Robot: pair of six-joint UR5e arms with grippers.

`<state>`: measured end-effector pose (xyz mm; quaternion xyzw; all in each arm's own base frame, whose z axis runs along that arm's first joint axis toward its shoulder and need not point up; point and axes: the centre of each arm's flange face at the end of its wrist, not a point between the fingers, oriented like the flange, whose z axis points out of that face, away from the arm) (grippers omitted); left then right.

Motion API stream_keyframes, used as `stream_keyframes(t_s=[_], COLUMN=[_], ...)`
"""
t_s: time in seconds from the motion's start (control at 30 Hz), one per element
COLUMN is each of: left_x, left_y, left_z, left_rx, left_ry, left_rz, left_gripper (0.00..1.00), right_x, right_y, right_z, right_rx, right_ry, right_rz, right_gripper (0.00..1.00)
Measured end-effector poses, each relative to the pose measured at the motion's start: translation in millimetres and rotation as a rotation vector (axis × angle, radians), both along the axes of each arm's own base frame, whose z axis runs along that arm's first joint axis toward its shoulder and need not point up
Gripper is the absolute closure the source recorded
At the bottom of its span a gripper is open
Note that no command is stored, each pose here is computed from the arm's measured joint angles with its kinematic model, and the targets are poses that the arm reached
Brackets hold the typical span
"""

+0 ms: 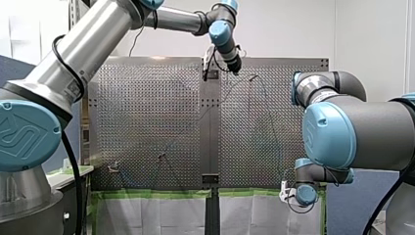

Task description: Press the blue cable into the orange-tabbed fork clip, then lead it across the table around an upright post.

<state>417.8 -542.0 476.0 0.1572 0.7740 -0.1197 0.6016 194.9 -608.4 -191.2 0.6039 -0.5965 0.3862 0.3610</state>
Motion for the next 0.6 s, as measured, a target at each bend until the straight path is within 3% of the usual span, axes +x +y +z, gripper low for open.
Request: stream_keyframes(t_s=[0.27,0.6], left_x=[0.6,-8.3], left_y=[21.1,48.7], left_z=[18,44], left_rx=[-0.079,-0.234], left_ry=[-0.029,-0.069], left_rz=[0.034,0.085], left_gripper=[0.00,0.00], right_x=[0.0,0.7], right_y=[0.0,0.6], right_z=[0,0], right_rx=[0.000,0.003], right_ry=[0.001,0.000], right_rz=[0.001,0.004], right_gripper=[1.00,1.00])
